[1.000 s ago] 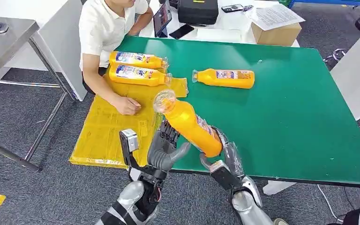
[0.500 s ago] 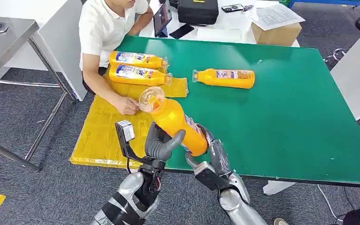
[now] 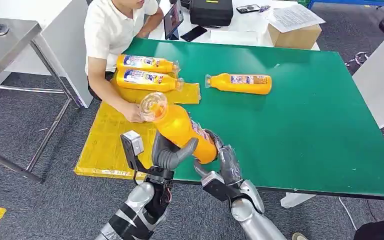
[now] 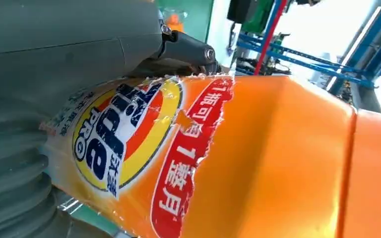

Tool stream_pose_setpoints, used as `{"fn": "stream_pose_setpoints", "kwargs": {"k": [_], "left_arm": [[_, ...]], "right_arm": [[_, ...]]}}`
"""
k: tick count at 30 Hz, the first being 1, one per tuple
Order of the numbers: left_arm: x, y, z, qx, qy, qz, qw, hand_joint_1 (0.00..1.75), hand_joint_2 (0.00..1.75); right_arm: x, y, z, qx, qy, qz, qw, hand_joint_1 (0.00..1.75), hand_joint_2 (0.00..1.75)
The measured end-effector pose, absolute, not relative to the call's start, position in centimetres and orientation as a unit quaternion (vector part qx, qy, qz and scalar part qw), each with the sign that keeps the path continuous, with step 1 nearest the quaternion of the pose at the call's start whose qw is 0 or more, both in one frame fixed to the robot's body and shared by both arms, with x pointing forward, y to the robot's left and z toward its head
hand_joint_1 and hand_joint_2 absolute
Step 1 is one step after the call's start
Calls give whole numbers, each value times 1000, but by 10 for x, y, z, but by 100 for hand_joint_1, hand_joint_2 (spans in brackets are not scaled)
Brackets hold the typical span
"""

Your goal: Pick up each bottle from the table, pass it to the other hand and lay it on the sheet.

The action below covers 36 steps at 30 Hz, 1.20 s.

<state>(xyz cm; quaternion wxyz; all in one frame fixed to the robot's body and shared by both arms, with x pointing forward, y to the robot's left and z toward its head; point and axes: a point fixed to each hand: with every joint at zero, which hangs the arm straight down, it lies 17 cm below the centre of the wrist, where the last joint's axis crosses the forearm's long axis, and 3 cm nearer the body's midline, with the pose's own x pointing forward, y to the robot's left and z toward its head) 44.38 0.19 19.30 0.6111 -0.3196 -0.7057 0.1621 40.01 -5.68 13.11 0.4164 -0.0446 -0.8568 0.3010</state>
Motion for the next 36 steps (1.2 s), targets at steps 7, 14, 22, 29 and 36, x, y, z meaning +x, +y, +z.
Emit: {"fn": "stream_pose_setpoints", "kwargs": {"k": [7,14,22,29,36], "left_arm": [[447,11,201,-319,-715,165,599,175,175],[448,14,204,-325,-715,169,595,175,175],[464,37,203,-263,-739,149,602,175,175],[482,108,189,-114,-771,155,606,175,175],[487,171,202,78,-822,115,552,175,175]], "right_arm": [[391,-45,129,-6,-853,306,423,0,175],[389,-41,133,3,-855,304,421,0,175],[387,-64,148,-91,-876,262,394,0,175],[383,-130,212,-232,-899,162,336,0,0],[365,-232,281,-364,-883,35,294,0,0]]}}
